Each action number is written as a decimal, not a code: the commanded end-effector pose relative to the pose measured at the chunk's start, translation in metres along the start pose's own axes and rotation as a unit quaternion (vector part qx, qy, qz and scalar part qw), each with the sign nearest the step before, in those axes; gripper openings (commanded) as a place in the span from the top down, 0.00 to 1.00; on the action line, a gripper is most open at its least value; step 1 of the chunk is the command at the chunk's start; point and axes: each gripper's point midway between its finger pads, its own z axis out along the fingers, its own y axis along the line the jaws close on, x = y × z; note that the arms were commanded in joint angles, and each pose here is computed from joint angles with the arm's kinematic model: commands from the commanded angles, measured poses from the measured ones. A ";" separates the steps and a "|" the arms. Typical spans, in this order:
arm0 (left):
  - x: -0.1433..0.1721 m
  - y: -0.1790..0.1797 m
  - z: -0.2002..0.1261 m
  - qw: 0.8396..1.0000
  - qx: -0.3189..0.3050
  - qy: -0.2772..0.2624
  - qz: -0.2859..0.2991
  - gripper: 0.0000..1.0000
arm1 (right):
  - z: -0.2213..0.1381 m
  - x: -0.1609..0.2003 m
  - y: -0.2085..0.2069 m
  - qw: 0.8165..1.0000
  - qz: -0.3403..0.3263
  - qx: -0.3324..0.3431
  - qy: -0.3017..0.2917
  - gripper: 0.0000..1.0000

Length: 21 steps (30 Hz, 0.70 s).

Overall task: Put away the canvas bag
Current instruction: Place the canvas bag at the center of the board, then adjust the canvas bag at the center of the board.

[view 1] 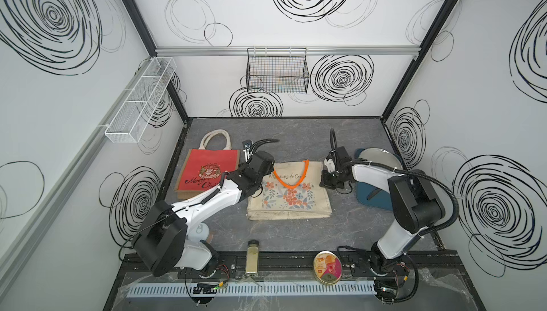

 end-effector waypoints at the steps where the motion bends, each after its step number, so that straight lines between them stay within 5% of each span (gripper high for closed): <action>1: 0.006 -0.015 0.001 0.997 0.058 0.026 -0.048 0.18 | 0.003 0.009 -0.006 1.000 0.003 0.018 0.006 1.00; 4: 0.036 -0.038 0.004 0.974 0.145 0.073 -0.157 0.16 | 0.003 0.009 -0.003 1.000 -0.004 0.013 -0.007 1.00; 13: 0.104 -0.050 0.021 0.941 0.175 0.130 -0.258 0.10 | 0.007 0.015 -0.003 1.000 -0.008 0.009 -0.002 1.00; 21: 0.133 -0.078 0.042 0.930 0.209 0.148 -0.264 0.32 | 0.009 0.019 -0.006 1.000 -0.006 0.006 -0.010 0.90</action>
